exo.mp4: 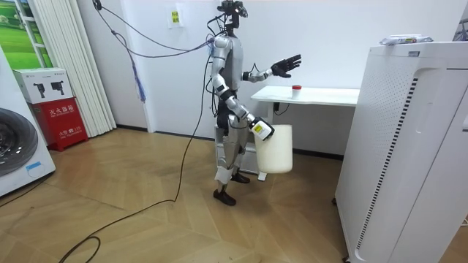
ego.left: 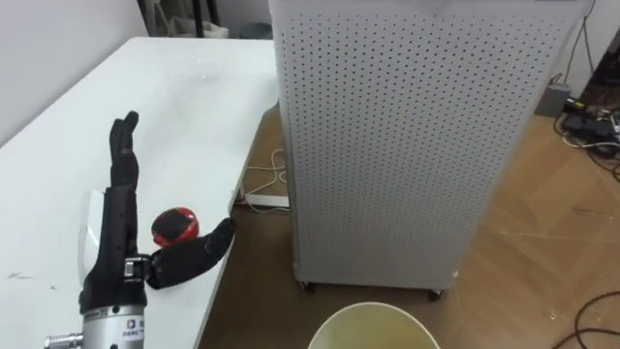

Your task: Pick garbage

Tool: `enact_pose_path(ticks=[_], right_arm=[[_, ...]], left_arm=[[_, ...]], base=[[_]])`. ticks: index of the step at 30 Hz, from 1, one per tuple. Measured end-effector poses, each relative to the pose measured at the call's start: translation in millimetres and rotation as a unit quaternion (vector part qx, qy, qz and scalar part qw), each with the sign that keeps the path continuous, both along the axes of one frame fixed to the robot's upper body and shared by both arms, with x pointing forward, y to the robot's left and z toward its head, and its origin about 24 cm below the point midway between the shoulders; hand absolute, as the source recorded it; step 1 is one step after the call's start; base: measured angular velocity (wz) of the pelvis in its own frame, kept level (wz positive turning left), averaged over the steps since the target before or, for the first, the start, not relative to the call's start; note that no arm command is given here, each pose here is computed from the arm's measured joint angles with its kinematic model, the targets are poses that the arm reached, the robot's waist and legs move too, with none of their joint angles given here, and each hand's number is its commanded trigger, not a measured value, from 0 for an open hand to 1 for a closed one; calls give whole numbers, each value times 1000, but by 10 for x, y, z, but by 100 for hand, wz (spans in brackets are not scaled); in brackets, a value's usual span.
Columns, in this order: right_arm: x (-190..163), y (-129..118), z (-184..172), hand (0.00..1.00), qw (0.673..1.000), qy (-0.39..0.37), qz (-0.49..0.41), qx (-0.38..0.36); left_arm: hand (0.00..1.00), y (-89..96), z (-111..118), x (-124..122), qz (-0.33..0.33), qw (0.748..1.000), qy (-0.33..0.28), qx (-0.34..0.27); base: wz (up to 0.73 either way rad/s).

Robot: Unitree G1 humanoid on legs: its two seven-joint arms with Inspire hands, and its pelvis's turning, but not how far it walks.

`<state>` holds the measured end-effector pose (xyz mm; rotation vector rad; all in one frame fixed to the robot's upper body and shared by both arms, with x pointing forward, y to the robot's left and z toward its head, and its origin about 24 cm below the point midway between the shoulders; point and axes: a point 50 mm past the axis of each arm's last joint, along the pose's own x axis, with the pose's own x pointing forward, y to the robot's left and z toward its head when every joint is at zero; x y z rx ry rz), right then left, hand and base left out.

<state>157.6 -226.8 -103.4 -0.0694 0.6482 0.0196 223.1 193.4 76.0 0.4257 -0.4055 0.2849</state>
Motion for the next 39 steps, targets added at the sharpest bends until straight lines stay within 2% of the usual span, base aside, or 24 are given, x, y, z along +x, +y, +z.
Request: enact_pose_path(ticks=[17,27,31,39], right_arm=[[-60,32,-61,100,1000,20,15,6],[-102,144,-105,100,998,34,40,17],[-109,147,-108,100,998,34,39,18],[-95,150,-96,100,999,31,40,18]], left_arm=[[0,55,25,-12,16,1000,-7,-4],[0,76,-134,-119,7,999,37,-9],[0,104,-271,-122,12,997,68,-18],[0,91,-373,-175,2,995,99,-22]], base=[[3],[0],[0],[2]])
